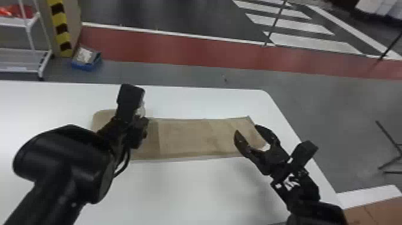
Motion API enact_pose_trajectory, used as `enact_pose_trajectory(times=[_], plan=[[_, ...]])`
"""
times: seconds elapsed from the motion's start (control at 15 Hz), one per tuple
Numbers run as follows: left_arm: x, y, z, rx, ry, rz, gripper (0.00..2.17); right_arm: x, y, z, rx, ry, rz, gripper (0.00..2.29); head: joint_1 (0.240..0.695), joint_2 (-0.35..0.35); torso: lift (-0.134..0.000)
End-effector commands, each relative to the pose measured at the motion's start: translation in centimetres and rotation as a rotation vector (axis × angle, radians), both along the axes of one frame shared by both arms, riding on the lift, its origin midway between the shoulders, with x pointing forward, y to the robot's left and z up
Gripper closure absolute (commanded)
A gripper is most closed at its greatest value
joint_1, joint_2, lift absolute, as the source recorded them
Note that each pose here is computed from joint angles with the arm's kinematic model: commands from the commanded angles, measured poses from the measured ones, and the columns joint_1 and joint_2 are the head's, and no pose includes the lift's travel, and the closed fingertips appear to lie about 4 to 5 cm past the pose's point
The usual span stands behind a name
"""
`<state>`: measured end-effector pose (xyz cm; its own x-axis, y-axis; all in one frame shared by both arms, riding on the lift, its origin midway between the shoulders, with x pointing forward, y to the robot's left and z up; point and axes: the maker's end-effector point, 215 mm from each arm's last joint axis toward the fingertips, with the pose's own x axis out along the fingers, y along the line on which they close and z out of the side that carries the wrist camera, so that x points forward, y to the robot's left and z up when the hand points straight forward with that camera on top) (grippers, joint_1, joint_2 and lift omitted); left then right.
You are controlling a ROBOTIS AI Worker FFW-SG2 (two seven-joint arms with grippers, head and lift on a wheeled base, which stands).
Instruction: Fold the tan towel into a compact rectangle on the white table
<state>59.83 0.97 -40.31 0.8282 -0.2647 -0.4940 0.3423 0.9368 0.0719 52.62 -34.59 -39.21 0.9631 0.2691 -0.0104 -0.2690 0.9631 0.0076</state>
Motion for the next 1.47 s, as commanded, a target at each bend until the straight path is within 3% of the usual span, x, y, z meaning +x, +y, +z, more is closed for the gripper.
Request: enact_pose_trajectory(times=[0.0, 0.07, 0.27, 0.47, 0.6, 0.8, 0.93, 1.07, 1.13, 1.4], plan=[[-0.5, -2.8, 0.6, -0.064, -0.013, -0.042, 0.17, 0.1, 0.4, -0.1, 0.000, 0.000, 0.006, 0.08, 0.695, -0.308, -0.125], [-0.9, -3.4, 0.9, -0.072, -0.015, -0.055, 0.00, 0.2, 0.8, -0.1, -0.003, 0.001, 0.009, 0.08, 0.695, -0.324, -0.125], [-2.8, -3.2, 1.6, -0.100, 0.001, -0.057, 0.04, 0.8, 3.0, -0.4, 0.001, 0.017, 0.037, 0.09, 0.695, -0.338, -0.125], [-3.6, 0.5, 1.7, -0.140, -0.006, 0.004, 0.04, 2.4, 7.5, -1.1, 0.028, 0.078, 0.051, 0.10, 0.695, -0.314, -0.125], [-3.3, 3.4, 2.5, -0.165, -0.081, 0.068, 0.04, 3.6, 11.5, -1.5, 0.053, 0.117, 0.082, 0.20, 0.695, -0.283, -0.125], [-3.5, 10.0, 4.3, -0.195, -0.276, 0.148, 0.04, 5.2, 17.4, -0.6, 0.100, 0.144, 0.170, 0.33, 0.695, -0.170, -0.125], [-3.9, 13.4, 3.6, -0.173, -0.291, 0.190, 0.05, 6.2, 21.2, -0.3, 0.123, 0.172, 0.218, 0.34, 0.695, -0.101, -0.125], [-4.7, 16.2, 4.4, -0.183, -0.357, 0.232, 0.05, 6.8, 24.1, -1.3, 0.112, 0.228, 0.266, 0.35, 0.695, -0.002, -0.125], [-4.9, 16.7, 4.5, -0.186, -0.364, 0.238, 0.07, 7.1, 24.8, -1.7, 0.108, 0.246, 0.276, 0.44, 0.695, 0.020, -0.125], [-5.2, 15.4, 4.4, -0.192, -0.360, 0.214, 0.07, 8.1, 25.9, -2.6, 0.101, 0.275, 0.295, 0.47, 0.695, 0.074, -0.125]])
